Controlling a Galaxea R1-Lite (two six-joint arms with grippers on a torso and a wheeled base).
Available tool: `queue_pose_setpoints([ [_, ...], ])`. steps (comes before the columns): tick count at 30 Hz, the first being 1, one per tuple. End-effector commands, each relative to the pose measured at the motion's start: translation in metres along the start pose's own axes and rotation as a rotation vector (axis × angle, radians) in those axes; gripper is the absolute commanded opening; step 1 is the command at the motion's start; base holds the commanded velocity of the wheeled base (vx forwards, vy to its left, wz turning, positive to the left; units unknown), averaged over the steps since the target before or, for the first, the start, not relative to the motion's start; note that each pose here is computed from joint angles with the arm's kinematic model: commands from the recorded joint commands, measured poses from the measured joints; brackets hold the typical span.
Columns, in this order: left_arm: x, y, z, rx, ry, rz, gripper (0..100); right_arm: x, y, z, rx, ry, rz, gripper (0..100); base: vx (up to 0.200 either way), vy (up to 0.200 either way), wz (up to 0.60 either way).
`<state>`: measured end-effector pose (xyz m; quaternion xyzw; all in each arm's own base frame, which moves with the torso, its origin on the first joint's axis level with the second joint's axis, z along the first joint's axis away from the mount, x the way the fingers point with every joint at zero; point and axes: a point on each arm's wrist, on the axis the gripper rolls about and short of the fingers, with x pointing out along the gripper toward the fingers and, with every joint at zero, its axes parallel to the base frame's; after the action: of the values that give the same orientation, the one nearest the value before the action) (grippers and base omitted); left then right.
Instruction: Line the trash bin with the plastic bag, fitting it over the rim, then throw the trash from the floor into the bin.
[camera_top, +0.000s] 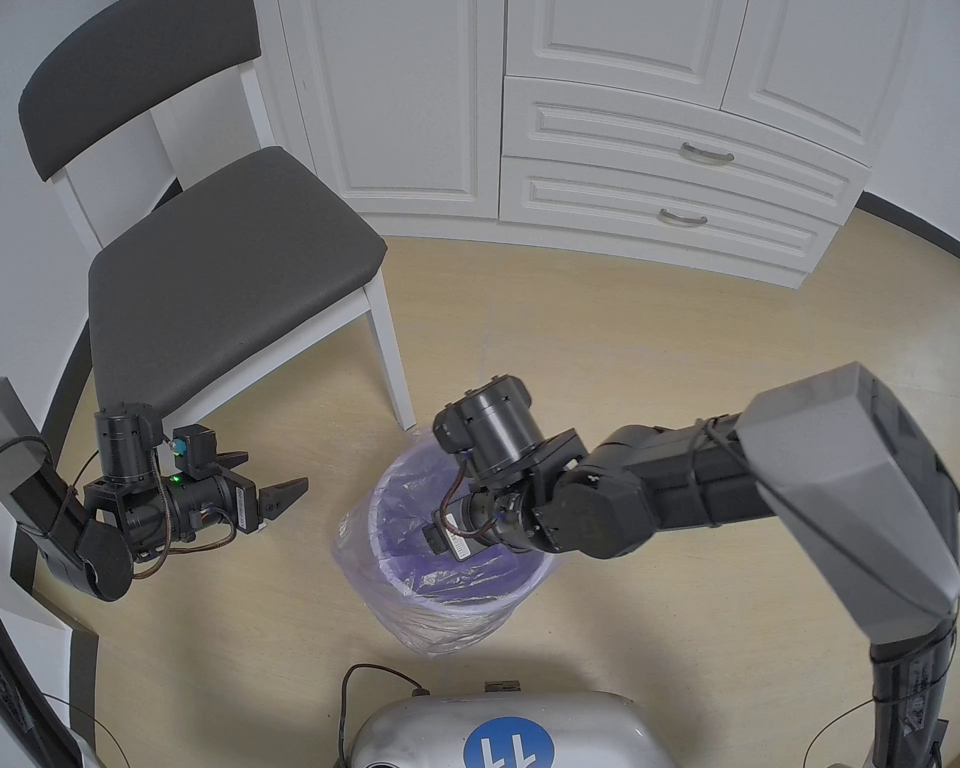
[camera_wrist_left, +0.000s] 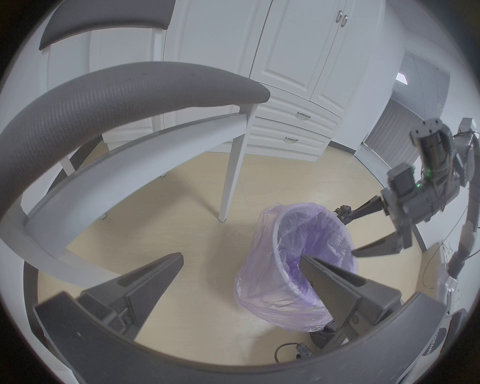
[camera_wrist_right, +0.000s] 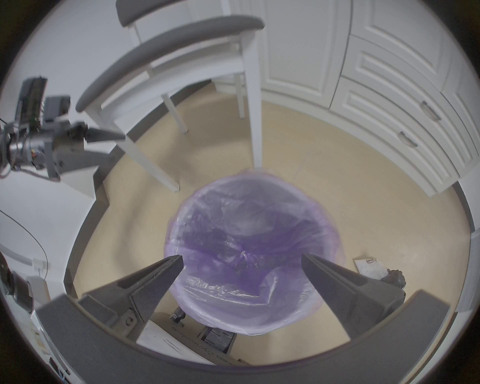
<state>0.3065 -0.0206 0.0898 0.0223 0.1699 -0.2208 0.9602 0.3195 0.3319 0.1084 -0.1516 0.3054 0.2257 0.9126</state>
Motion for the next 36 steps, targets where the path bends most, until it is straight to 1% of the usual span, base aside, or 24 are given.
queue_pose_setpoints([
  [1,-0.007,0.0,0.004,0.008,-0.027,0.002,100,0.056,0.025,-0.026,-0.058,0.141,0.0,100,0.0,0.0,0.0],
  [6,-0.004,0.001,0.003,0.006,-0.022,0.002,100,0.072,0.028,-0.03,-0.054,0.171,-0.006,100,0.0,0.0,0.0],
  [8,-0.004,0.001,0.003,0.006,-0.023,0.002,100,0.078,0.028,-0.03,-0.045,0.166,-0.009,100,0.0,0.0,0.0],
  [9,-0.005,0.001,0.002,0.005,-0.022,0.003,100,0.089,0.029,-0.033,-0.032,0.162,-0.012,100,0.0,0.0,0.0],
  [10,-0.005,0.002,0.003,0.004,-0.023,0.008,100,0.096,0.03,-0.041,-0.023,0.183,-0.018,100,0.0,0.0,0.0],
  [17,-0.008,0.003,0.003,0.002,-0.023,0.015,100,0.105,0.023,-0.048,-0.009,0.204,-0.033,100,0.0,0.0,0.0],
  [20,-0.006,0.004,0.002,0.002,-0.022,0.015,100,0.105,0.017,-0.045,0.005,0.2,-0.04,100,0.0,0.0,0.0],
  [22,-0.006,0.003,0.002,0.001,-0.022,0.013,100,0.102,0.015,-0.042,0.013,0.191,-0.042,100,0.0,0.0,0.0],
  [24,-0.007,0.003,0.002,0.001,-0.02,0.013,100,0.087,0.012,-0.026,0.03,0.159,-0.04,100,0.0,0.0,0.0],
  [25,-0.007,0.003,0.002,0.002,-0.022,0.013,100,0.082,0.011,-0.023,0.03,0.159,-0.04,100,0.0,0.0,0.0],
  [28,-0.006,0.003,0.002,0.001,-0.02,0.013,100,0.056,0.008,-0.014,-0.002,0.234,-0.038,100,0.0,0.0,0.0],
  [30,-0.006,0.003,0.001,0.001,-0.019,0.011,100,0.042,0.009,-0.016,-0.034,0.312,-0.04,100,0.0,0.0,0.0],
  [31,-0.006,0.003,0.001,0.001,-0.019,0.011,100,0.037,0.01,-0.017,-0.042,0.333,-0.039,100,0.0,0.0,0.0],
  [32,-0.007,0.003,0.002,0.002,-0.02,0.012,100,0.031,0.013,-0.017,-0.056,0.352,-0.033,100,0.0,0.0,0.0],
  [36,-0.007,0.003,0.002,0.002,-0.02,0.012,100,0.013,0.021,-0.017,-0.087,0.38,-0.018,100,0.0,0.0,0.0],
])
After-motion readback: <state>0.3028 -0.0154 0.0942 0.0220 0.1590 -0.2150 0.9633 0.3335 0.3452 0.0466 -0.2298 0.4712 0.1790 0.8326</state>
